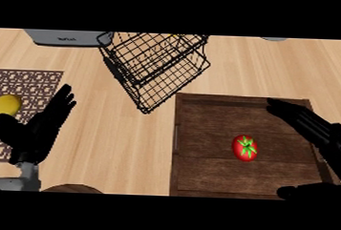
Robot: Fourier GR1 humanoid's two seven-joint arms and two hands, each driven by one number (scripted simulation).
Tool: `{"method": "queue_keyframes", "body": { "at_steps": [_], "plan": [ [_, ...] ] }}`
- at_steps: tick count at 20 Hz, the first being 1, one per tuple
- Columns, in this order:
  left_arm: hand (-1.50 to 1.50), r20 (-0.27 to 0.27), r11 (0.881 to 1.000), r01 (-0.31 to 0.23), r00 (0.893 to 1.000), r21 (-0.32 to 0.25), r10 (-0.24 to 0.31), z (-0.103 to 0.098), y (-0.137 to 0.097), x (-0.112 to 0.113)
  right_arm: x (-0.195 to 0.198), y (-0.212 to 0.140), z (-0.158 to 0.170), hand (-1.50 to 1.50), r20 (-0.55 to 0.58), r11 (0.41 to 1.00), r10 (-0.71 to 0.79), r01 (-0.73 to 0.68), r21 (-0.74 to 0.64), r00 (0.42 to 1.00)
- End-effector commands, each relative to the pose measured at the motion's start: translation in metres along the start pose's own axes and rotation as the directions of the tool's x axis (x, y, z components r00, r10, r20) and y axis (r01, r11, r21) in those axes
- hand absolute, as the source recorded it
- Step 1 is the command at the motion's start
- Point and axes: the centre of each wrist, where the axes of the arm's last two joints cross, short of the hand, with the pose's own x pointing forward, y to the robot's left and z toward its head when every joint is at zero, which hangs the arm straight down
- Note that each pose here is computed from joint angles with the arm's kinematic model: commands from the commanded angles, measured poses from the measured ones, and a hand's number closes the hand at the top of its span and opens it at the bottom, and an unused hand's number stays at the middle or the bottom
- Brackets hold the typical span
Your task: Pick the tomato from the tray and place it in the tiered basket
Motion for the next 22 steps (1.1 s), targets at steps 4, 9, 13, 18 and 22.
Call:
{"method": "queue_keyframes", "body": {
  "at_steps": [4,9,13,18,22],
  "plan": [
    [0.00,0.019,1.000,-0.004,1.000,-0.012,0.005,0.001,-0.010,0.012,0.044,-0.007,0.014,-1.50,-0.076,0.884,0.304,-0.252,0.393,0.950],
    [0.00,0.011,0.999,0.005,1.000,-0.034,-0.005,0.005,0.019,0.006,0.075,0.005,0.011,-1.50,-0.113,0.888,0.298,-0.233,0.396,0.948],
    [0.00,0.030,1.000,0.010,1.000,-0.016,-0.009,0.000,-0.013,0.014,0.076,0.030,-0.005,-1.50,-0.173,0.925,0.261,-0.194,0.328,0.950],
    [0.00,0.003,1.000,-0.014,1.000,-0.019,0.014,-0.005,0.002,0.004,0.050,0.039,-0.020,-1.50,-0.247,0.917,0.300,-0.207,0.341,0.921],
    [0.00,0.009,1.000,0.002,1.000,-0.027,-0.002,0.002,-0.007,0.009,0.040,0.052,-0.018,-1.50,-0.275,0.898,0.341,-0.224,0.379,0.899]
  ]
}}
